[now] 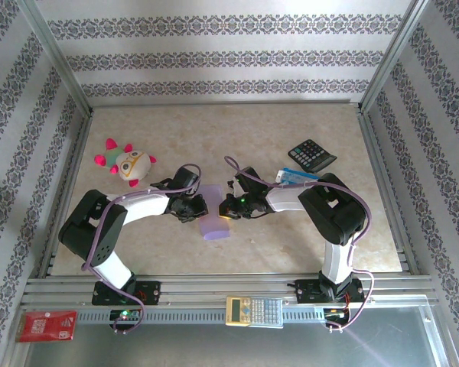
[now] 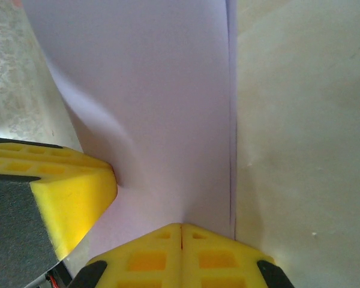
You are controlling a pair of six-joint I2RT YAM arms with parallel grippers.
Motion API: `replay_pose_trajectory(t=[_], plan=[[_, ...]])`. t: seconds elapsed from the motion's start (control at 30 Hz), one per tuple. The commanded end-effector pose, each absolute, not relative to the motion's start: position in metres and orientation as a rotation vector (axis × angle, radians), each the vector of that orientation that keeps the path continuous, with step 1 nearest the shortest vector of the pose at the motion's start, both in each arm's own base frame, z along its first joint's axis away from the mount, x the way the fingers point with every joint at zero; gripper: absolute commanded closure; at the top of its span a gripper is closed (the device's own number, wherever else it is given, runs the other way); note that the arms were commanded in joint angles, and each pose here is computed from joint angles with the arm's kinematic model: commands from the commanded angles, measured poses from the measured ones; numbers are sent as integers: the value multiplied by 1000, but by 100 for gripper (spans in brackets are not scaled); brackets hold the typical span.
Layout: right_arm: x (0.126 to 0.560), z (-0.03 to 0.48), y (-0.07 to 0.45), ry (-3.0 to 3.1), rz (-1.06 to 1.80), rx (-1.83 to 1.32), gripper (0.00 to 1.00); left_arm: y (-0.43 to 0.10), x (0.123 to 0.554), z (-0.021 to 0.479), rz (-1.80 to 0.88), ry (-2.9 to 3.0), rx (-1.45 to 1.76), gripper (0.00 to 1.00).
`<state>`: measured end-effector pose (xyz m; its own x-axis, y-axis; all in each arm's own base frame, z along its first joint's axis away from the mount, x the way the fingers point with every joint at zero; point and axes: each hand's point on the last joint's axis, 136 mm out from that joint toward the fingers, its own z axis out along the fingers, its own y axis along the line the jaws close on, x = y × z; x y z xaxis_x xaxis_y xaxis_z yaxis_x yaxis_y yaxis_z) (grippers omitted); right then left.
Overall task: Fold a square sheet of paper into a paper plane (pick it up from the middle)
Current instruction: First fold in half a square sheet of paper at the center of the table.
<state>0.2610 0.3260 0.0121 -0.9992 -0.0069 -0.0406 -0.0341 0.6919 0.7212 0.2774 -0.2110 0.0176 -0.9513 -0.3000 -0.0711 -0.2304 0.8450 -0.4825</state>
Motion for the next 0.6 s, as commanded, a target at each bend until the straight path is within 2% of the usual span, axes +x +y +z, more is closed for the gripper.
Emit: replay_pose_trajectory(t=[0.0, 0.23, 0.57], plan=[[223, -55, 280, 3110, 836, 107, 100, -211, 282, 21, -755, 2844, -425, 81], [224, -54, 280, 3105, 831, 105, 100, -235, 275, 55, -944, 2769, -406, 76], [224, -54, 279, 3105, 823, 104, 100, -224, 239, 9, -867, 2894, -481, 83]])
